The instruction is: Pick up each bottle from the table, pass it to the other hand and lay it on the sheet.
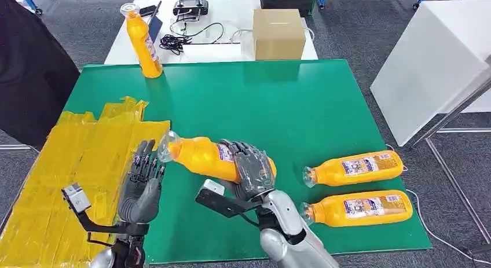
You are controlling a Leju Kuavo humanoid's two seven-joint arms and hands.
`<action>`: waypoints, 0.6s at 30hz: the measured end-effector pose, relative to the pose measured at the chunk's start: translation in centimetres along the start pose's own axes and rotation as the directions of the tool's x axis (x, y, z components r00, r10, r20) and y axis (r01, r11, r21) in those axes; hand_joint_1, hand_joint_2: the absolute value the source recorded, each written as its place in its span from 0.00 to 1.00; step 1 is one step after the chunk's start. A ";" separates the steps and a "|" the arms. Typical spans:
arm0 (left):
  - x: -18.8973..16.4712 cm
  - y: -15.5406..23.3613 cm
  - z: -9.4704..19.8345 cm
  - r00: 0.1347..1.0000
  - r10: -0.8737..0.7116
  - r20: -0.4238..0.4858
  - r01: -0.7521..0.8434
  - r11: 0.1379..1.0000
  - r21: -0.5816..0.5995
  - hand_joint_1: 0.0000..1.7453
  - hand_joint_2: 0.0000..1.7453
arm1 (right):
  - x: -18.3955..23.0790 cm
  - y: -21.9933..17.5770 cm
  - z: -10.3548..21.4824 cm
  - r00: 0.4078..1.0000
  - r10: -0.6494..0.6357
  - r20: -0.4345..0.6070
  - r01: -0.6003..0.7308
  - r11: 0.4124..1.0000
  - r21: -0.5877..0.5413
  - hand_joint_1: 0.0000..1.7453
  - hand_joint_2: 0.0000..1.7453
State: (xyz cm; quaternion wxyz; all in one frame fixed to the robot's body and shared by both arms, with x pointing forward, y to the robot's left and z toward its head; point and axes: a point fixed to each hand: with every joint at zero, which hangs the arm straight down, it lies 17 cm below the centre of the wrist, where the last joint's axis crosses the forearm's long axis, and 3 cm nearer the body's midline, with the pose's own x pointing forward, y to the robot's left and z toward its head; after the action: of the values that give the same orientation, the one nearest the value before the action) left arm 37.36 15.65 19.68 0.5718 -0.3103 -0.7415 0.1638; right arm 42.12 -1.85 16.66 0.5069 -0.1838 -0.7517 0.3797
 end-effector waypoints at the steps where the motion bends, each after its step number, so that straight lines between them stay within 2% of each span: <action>1: 0.1 -0.3 0.1 1.000 0.021 0.001 -0.021 1.000 -0.016 0.00 1.00 | 0.3 0.0 -0.2 1.000 -0.005 0.005 0.005 1.000 0.002 1.00 1.00; 12: 0.7 -1.9 0.5 0.986 0.165 -0.002 -0.164 0.980 -0.112 0.00 1.00 | 1.6 0.6 -1.7 0.999 -0.025 0.021 0.025 0.999 0.026 1.00 1.00; 18: 1.9 0.2 0.5 0.980 0.197 0.037 -0.194 0.978 -0.070 0.00 1.00 | 3.6 2.3 -1.7 0.997 -0.057 0.056 0.052 0.995 0.080 1.00 1.00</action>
State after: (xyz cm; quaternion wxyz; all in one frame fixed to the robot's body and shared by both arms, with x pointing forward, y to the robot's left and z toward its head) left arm 36.61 17.08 20.84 0.5258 -0.3968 -0.7249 0.2015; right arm 41.89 2.71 17.51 0.5019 -0.1321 -0.7554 0.4000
